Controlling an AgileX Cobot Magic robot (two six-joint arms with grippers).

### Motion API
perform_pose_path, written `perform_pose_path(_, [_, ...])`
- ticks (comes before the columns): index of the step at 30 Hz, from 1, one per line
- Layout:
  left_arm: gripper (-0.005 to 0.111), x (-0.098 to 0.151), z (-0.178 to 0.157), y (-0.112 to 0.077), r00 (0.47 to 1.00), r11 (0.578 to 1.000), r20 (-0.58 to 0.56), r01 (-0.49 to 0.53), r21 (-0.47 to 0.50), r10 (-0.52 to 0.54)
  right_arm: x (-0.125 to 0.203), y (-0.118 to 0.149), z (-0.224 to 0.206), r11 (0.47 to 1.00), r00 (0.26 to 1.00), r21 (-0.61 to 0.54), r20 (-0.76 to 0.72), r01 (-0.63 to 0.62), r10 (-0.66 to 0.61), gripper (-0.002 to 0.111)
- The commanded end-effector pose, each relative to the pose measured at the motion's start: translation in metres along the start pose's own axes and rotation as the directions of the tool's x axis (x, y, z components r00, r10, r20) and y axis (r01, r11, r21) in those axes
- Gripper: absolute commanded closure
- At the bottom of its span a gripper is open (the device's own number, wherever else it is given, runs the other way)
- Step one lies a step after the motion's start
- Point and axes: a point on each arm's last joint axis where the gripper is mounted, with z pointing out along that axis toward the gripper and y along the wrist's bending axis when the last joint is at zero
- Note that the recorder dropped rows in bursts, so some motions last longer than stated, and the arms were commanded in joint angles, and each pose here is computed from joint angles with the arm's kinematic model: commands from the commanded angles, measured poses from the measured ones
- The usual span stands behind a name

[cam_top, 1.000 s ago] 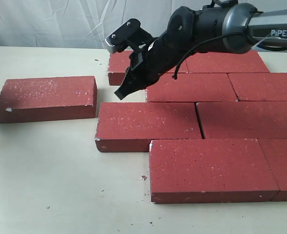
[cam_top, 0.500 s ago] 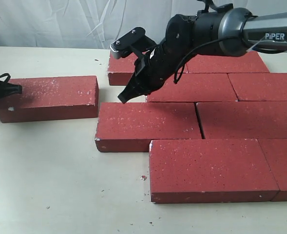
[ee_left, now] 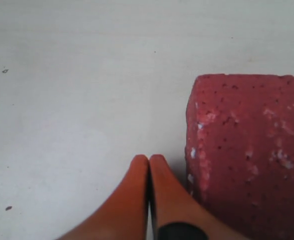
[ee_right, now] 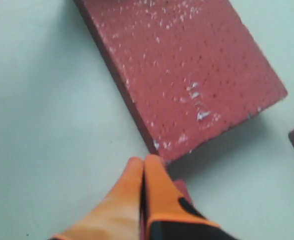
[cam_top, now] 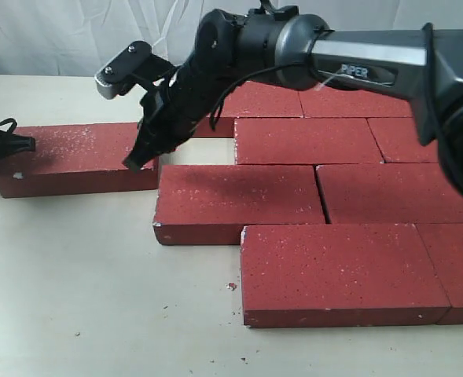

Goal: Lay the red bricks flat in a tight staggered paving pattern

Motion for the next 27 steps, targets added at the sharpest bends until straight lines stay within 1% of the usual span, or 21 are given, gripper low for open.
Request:
perform_pose_path(1, [0.107,-0.005,-0.001,-0.001,1.000,1.000,0.025,0.000,0.001,0.000,-0.009,-0.004,0.021,0.998,1.000,-0.056,-0.030,-0.008,0.006,0.109])
perform_pose_path(2, [0.107,-0.005,-0.001,-0.001,1.000,1.000,0.025,0.000,0.001,0.000,-0.008,-0.003,0.025,0.998,0.999,-0.069,-0.040,-0.010,0.007,0.109])
perform_pose_path(4, [0.107,-0.005,-0.001,-0.001,1.000,1.000,0.025,0.000,0.001,0.000,-0.005,0.004,0.034,0.990,0.997,-0.136,-0.063,-0.041,0.033,0.109])
perform_pose_path(7, [0.107,-0.006,-0.001,-0.001,0.999,1.000,0.037,0.001,-0.001,-0.001,-0.003,0.016,0.043,0.980,0.997,-0.197,-0.070,0.021,-0.035,0.109])
perform_pose_path(9, [0.107,-0.007,-0.001,-0.001,0.999,1.000,0.048,0.006,-0.002,-0.006,-0.003,0.018,0.048,0.981,0.996,-0.190,-0.062,0.047,-0.060,0.109])
perform_pose_path(16, [0.107,-0.007,-0.001,-0.002,0.999,1.000,0.048,0.007,-0.001,-0.007,-0.004,0.012,0.060,0.992,0.999,-0.116,-0.007,0.045,-0.046,0.109])
perform_pose_path(20, [0.107,-0.009,-0.002,-0.023,0.996,0.999,0.082,-0.042,0.027,0.039,-0.003,0.007,0.069,0.997,0.999,-0.069,0.029,0.035,-0.033,0.109])
perform_pose_path(22, [0.107,-0.012,-0.002,-0.028,0.992,0.998,0.115,-0.054,0.031,0.050,-0.003,0.007,0.069,0.998,0.999,-0.067,0.032,0.018,-0.016,0.109])
perform_pose_path(27, [0.107,-0.013,-0.003,-0.032,0.991,0.997,0.124,-0.063,0.036,0.058,-0.003,0.008,0.069,0.997,1.000,-0.078,0.023,0.019,-0.017,0.109])
